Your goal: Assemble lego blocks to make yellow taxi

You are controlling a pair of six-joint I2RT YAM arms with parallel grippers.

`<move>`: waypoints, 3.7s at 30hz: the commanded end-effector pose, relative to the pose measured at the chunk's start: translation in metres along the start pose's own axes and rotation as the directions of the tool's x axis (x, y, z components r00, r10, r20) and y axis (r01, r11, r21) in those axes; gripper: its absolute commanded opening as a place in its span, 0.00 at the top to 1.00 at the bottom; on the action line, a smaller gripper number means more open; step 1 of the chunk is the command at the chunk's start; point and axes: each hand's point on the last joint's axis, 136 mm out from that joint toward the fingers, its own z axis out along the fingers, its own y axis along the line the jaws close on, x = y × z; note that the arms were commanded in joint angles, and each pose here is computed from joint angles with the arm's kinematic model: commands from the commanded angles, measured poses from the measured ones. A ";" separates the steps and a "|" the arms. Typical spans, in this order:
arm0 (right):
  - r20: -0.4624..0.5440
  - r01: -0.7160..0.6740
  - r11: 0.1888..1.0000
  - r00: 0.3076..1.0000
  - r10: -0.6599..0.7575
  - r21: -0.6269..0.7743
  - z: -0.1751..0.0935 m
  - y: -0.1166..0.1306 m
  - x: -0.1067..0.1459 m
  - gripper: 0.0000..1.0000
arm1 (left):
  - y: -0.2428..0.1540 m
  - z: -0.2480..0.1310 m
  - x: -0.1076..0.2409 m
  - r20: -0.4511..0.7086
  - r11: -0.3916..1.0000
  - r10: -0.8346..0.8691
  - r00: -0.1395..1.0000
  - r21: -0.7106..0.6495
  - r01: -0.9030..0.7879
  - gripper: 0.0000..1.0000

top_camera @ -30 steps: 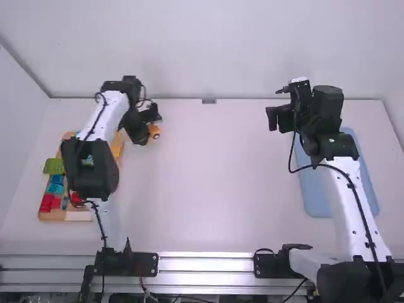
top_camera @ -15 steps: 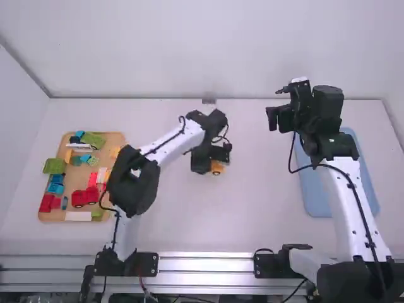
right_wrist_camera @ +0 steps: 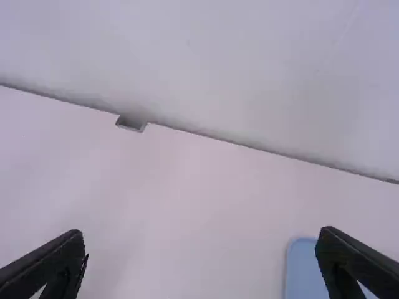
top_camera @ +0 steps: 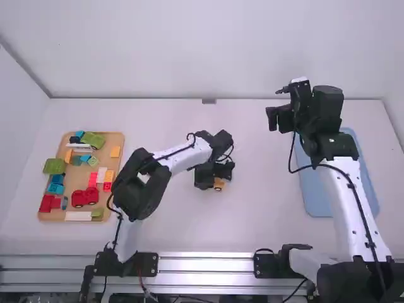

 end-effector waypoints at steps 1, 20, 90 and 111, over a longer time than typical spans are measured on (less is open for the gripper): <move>0.036 0.004 1.000 0.999 -0.004 -0.002 -0.005 0.000 -0.016 0.01 | -0.004 0.007 -0.002 0.015 0.989 -0.141 0.990 0.036 0.141 0.98; 0.032 0.003 1.000 0.999 -0.003 -0.003 -0.005 0.001 -0.015 0.02 | -0.005 0.044 0.027 -0.080 0.992 -0.119 0.990 -0.049 0.115 0.64; 0.135 0.032 0.995 0.991 -0.019 -0.093 -0.008 0.015 -0.039 0.02 | 0.144 -0.035 0.369 0.023 0.315 -0.948 0.318 -0.081 0.946 0.01; 0.142 0.034 0.995 0.990 -0.021 -0.091 -0.008 0.015 -0.040 0.02 | 0.107 -0.033 0.377 -0.091 -0.100 -0.990 -0.111 -0.126 0.987 0.01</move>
